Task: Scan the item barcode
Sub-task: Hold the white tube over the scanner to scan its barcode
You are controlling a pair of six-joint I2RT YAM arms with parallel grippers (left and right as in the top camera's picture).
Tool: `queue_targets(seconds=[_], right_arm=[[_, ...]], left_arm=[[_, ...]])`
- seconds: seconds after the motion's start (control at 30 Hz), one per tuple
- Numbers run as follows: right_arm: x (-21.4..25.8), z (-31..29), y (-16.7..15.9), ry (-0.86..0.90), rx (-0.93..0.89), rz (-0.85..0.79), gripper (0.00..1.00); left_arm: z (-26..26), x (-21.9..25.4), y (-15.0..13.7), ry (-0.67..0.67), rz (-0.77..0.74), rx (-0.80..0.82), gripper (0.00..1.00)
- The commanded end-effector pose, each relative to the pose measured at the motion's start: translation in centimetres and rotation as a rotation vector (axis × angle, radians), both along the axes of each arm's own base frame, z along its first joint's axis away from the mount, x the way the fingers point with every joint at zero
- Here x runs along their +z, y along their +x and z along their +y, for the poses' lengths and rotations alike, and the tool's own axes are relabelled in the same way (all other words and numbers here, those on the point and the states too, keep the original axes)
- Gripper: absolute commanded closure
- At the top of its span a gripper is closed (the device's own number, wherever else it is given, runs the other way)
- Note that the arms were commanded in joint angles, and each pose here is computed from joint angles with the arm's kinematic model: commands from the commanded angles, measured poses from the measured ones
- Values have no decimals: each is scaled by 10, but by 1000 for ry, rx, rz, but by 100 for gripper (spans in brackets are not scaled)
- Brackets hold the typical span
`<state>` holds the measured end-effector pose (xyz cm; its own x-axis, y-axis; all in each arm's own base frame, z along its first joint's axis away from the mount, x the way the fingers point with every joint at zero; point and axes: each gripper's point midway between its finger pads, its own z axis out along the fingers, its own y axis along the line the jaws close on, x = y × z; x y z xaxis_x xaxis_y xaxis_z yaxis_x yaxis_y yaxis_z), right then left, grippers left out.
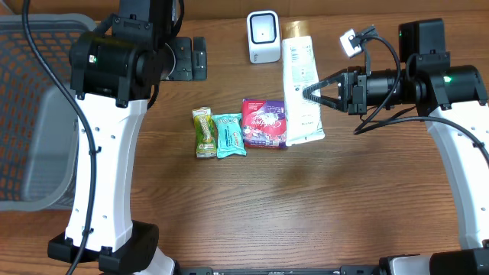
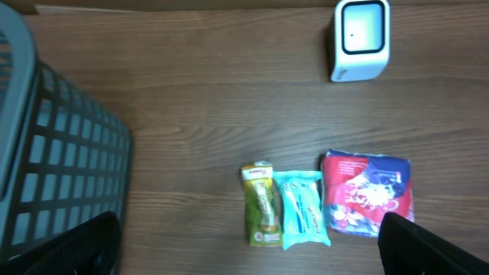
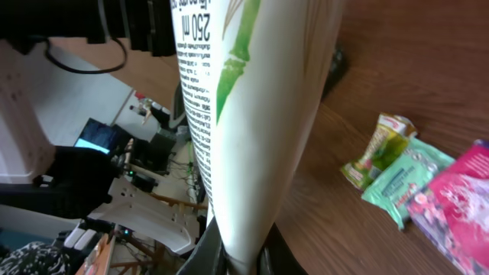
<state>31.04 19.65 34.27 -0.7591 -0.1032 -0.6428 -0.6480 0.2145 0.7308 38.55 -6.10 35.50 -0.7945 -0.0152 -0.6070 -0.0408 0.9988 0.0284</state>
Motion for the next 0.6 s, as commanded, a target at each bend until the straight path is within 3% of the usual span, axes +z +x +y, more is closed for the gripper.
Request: queue_targets(seconds=[0.0, 0.33, 0.57], right_arm=[[37, 0, -10, 64, 17, -58, 96], [17, -5, 14, -69, -127, -21, 96], [-13, -1, 32, -384, -321, -54, 97]], left_arm=[[8, 6, 3, 35, -27, 22, 0], [8, 7, 4, 36, -35, 23, 0], [19, 15, 7, -45, -50, 14, 0]])
